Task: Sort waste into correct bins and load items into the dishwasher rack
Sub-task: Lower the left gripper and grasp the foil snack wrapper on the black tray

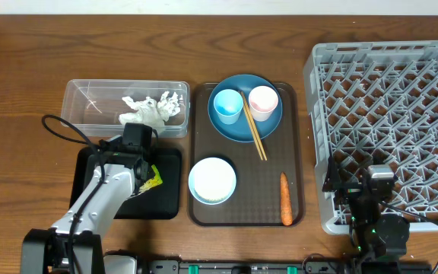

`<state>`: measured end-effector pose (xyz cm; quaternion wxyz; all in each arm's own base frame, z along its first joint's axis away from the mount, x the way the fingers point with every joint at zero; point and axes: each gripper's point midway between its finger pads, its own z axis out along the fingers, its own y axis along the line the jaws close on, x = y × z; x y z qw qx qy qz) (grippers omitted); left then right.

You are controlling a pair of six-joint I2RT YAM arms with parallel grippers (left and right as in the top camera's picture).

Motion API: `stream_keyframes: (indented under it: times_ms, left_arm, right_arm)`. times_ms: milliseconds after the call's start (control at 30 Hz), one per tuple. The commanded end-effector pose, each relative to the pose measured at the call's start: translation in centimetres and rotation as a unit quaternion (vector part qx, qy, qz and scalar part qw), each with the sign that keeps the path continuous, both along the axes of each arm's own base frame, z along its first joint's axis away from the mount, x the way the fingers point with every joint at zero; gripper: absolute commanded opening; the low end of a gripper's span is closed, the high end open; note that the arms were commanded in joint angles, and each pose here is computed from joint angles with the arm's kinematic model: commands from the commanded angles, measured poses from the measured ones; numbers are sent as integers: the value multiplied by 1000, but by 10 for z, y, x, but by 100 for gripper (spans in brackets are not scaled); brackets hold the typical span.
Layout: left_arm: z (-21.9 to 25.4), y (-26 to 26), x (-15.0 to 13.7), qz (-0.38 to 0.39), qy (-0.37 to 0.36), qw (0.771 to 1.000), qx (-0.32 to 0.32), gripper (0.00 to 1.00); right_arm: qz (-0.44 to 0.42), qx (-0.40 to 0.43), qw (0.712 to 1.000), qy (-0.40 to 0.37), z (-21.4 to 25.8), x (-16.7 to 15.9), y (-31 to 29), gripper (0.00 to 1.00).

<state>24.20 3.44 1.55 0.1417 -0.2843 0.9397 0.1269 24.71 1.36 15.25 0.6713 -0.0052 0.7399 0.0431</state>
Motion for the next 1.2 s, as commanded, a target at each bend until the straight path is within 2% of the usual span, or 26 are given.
stream_keyframes:
  times_ms: [0, 300, 333, 367, 467, 533, 733, 1033, 1100, 1167]
  left_arm:
    - [4, -2, 4, -6, -8, 1000, -9, 6]
    - [28, -7, 12, -24, -41, 999, -20, 8]
    - [31, -10, 12, -26, -47, 998, -31, 21]
    - [34, -14, 10, -28, -49, 998, -41, 28]
    - [36, -23, -2, -23, -39, 996, -72, 46]
    - [34, -23, -13, -3, -21, 997, -78, 51]
    - [12, -21, -29, 5, 19, 997, -75, 52]
    - [-17, -38, -22, 0, 44, 992, -119, 56]
    - [-22, -38, -22, 1, 50, 992, -118, 56]
    - [-25, -38, -23, 1, 55, 992, -118, 47]
  right_arm:
    - [0, -2, 1000, 3, -2, 0, 0, 99]
    - [0, -2, 1000, 3, -2, 0, 0, 99]
    - [0, -2, 1000, 3, -2, 0, 0, 99]
    - [0, -2, 1000, 3, -2, 0, 0, 99]
    - [0, -2, 1000, 3, -2, 0, 0, 99]
    - [0, -2, 1000, 3, -2, 0, 0, 99]
    - [0, -2, 1000, 3, -2, 0, 0, 99]
    - [0, -2, 1000, 3, -2, 0, 0, 99]
    - [0, -2, 1000, 3, -2, 0, 0, 99]
    - [0, -2, 1000, 3, -2, 0, 0, 99]
